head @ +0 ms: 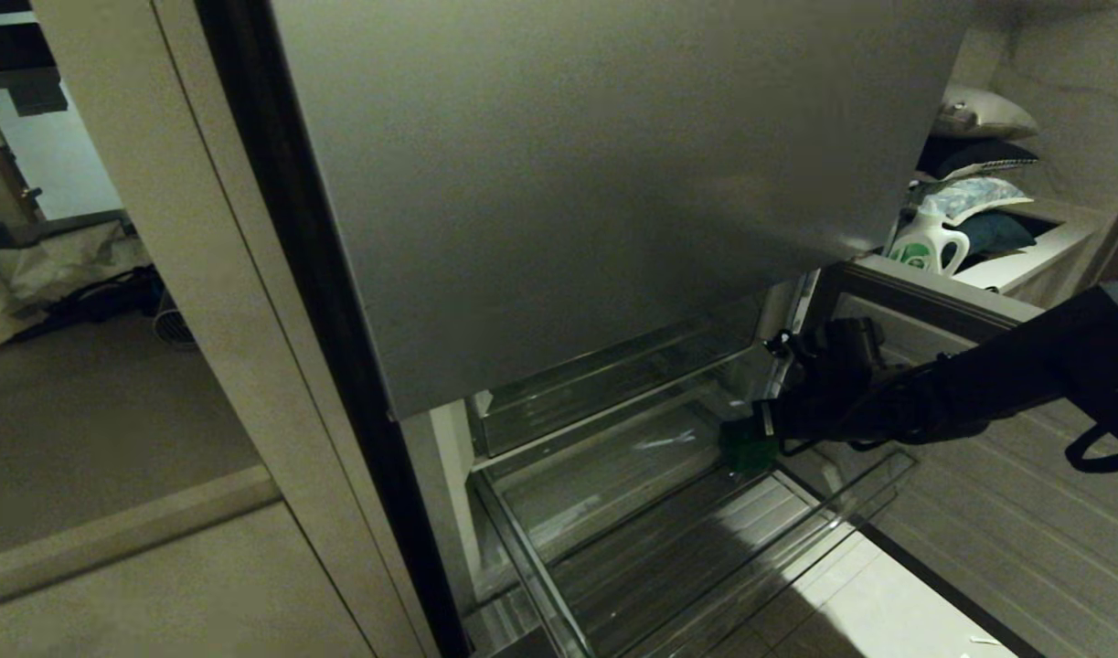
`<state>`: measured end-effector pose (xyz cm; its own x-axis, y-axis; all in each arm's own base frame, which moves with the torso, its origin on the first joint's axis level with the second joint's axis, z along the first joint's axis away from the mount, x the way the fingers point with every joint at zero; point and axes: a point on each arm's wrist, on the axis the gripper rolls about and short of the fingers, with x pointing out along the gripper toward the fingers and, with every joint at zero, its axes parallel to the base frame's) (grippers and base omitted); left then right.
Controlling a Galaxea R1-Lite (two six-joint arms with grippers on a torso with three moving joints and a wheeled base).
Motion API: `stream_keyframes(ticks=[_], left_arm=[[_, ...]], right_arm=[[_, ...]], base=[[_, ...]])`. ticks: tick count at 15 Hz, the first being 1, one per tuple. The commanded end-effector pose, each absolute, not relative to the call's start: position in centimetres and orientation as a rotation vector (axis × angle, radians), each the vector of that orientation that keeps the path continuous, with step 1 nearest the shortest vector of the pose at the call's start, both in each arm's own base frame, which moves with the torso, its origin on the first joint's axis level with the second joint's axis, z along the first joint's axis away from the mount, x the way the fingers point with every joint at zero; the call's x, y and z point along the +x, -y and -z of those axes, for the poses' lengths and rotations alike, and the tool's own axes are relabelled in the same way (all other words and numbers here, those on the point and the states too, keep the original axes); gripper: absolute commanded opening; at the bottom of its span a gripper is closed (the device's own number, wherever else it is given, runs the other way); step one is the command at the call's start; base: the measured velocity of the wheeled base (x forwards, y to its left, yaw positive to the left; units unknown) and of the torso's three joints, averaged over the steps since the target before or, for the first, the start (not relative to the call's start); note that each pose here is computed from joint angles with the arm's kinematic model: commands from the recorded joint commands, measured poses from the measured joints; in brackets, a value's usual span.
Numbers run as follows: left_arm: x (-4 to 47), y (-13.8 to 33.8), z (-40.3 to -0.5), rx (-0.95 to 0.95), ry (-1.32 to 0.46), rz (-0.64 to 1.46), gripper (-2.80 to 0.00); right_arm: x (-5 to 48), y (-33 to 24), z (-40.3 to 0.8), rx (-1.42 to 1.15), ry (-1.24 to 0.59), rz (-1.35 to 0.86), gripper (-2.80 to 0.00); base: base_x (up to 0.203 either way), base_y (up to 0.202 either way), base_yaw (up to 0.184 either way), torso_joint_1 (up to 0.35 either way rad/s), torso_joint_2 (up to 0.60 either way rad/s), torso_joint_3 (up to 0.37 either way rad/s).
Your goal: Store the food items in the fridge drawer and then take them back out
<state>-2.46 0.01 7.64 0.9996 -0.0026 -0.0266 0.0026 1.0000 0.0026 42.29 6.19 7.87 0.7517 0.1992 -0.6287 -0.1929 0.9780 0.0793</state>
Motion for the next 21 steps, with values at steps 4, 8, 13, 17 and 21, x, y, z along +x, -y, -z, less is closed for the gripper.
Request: stream_keyframes(ticks=[4, 8, 13, 17, 21], left_arm=[[-2.4, 0.0, -7.6, 0.003, -0.028, 0.002, -2.8], [-2.4, 0.0, -7.6, 0.003, -0.028, 0.003, -2.8], [-2.4, 0.0, -7.6, 0.003, -0.028, 0.002, -2.8], [-2.4, 0.0, -7.6, 0.002, -0.028, 0.003, -2.8], [-2.4, 0.0, -7.6, 0.002, -0.028, 0.003, -2.8]], right_arm=[[42.7, -6.2, -10.1, 0.002, -0.742, -0.19, 0.0], [43.4, -6.5, -8.5, 0.008, -0.793, -0.186, 0.0], [43.3, -6.4, -8.4, 0.03, -0.798, -0.19, 0.0], [43.0, -6.5, -7.2, 0.06, -0.759, -0.232, 0.0], [42.8, -6.5, -6.8, 0.059, -0.759, -0.236, 0.0]], base=[[0.0, 0.0, 0.0, 0.0, 0.0, 0.0], [0.0, 0.0, 0.0, 0.0, 0.0, 0.0], [0.0, 0.0, 0.0, 0.0, 0.0, 0.0], [0.0, 0.0, 0.0, 0.0, 0.0, 0.0], [0.0, 0.0, 0.0, 0.0, 0.0, 0.0]])
